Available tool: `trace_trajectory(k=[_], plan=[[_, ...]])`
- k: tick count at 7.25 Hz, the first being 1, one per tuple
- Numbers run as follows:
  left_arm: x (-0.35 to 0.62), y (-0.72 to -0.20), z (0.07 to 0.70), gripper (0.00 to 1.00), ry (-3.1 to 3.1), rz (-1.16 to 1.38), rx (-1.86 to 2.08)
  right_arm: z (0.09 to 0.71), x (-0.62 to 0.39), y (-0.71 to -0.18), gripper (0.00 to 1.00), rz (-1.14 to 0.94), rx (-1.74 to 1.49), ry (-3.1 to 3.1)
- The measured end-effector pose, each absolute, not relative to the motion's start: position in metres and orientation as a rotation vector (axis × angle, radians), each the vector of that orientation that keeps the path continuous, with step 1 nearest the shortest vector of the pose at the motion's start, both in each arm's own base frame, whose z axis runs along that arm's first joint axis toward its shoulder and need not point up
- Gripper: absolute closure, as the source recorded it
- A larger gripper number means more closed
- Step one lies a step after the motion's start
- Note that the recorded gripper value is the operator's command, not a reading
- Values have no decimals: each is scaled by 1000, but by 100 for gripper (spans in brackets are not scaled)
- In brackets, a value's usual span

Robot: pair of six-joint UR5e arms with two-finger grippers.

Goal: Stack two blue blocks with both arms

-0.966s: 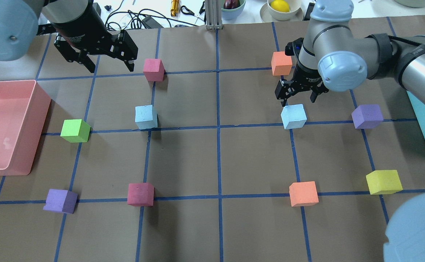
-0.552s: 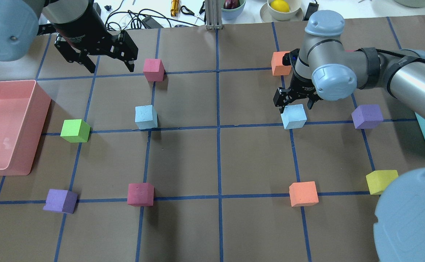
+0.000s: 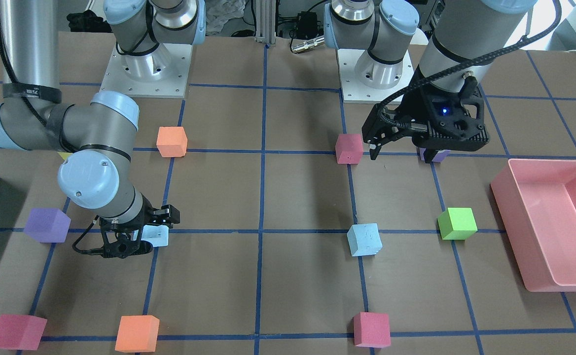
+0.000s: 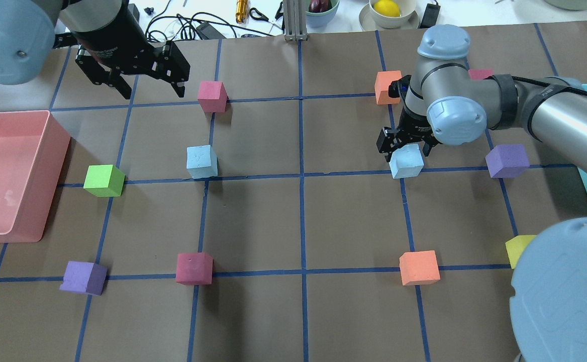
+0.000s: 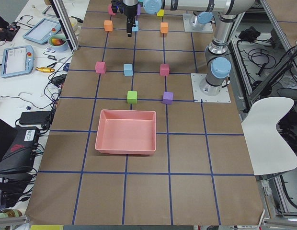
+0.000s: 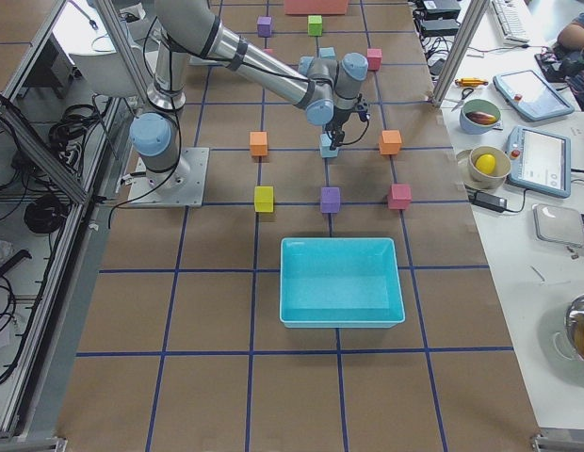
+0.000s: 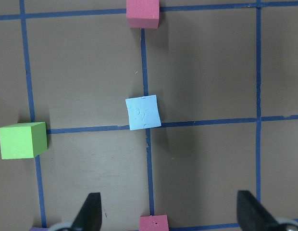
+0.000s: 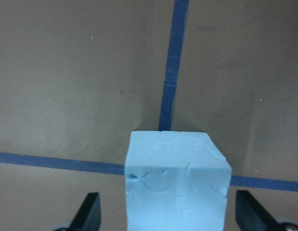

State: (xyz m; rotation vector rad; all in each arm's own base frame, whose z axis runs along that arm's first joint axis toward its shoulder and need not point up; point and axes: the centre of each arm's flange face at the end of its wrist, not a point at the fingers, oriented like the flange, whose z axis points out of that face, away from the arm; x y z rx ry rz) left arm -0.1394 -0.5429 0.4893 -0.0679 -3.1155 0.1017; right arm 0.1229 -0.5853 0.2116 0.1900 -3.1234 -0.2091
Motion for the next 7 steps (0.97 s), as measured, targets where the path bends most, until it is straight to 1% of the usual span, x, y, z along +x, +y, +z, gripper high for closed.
trace_trajectory(k=[1, 2, 3, 5, 7], plan=[[-137, -547, 474, 0, -3118, 79, -88, 204, 123, -580, 35, -211, 184, -3122], [-133, -553, 451, 0, -3121, 61, -94, 198, 123, -576, 73, -206, 177, -3122], [-130, -561, 426, 0, -3122, 52, -92, 194, 123, -573, 100, -198, 175, -3124], [-128, -577, 383, 0, -3123, 45, -92, 199, 123, -576, 100, -169, 170, -3131], [-128, -587, 348, 0, -3123, -4, -88, 240, 130, -603, 100, -68, 112, -3143]])
